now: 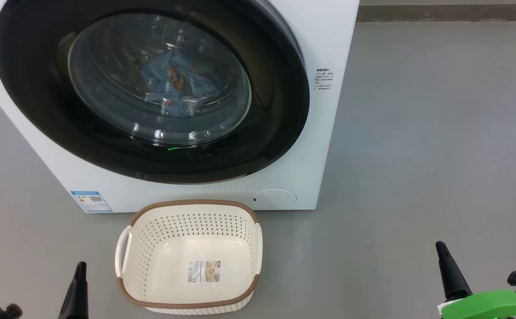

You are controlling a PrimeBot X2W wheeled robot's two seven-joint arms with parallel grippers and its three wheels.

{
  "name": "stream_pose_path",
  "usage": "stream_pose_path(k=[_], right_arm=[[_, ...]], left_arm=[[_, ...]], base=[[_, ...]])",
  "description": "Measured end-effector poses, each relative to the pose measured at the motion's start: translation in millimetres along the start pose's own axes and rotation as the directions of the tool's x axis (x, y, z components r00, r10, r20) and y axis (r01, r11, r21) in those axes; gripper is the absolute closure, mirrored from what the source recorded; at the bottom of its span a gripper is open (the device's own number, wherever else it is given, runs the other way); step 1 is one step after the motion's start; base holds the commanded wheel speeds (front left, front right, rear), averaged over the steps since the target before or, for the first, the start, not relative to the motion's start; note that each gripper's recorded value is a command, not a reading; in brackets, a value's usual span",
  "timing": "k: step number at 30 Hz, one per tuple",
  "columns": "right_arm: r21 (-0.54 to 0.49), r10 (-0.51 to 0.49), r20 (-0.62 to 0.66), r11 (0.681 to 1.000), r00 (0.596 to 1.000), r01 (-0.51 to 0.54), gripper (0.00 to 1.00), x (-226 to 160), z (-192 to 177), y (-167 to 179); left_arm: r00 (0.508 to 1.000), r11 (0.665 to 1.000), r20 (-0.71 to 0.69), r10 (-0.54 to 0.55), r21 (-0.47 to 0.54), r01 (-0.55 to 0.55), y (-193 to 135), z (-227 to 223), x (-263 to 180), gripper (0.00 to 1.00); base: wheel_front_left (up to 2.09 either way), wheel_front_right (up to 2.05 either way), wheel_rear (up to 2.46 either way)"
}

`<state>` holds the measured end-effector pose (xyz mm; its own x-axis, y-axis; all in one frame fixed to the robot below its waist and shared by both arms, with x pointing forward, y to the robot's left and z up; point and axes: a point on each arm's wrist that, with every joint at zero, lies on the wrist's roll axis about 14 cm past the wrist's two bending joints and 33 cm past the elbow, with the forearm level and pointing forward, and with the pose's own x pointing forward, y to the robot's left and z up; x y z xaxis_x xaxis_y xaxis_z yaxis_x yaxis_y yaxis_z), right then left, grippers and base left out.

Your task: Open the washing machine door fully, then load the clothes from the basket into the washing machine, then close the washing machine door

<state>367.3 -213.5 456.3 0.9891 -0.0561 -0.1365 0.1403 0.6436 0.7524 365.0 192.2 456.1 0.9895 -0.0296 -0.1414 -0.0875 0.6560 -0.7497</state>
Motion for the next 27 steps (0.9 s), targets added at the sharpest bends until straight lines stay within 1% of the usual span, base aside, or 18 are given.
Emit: stream_pose_path(k=[12, 27], right_arm=[[0.122, -0.005, -0.01, 0.993, 1.0, 0.006, 1.0, -0.6, -1.8, 1.6], [0.271, -0.006, -0.006, 0.963, 1.0, 0.008, 1.0, -0.3, 1.9, 2.7]], left_arm=[[1.0, 0.991, 0.0, 0.014, -0.129, -0.013, 0.8, 0.6, -0.5, 1.0], [1.0, 0.961, 0.01, 0.001, -0.278, 0.001, -6.5, 4.8, 3.8, 1.0]], base=[[0.0, 0.0, 0.0], [0.0, 0.0, 0.0]])
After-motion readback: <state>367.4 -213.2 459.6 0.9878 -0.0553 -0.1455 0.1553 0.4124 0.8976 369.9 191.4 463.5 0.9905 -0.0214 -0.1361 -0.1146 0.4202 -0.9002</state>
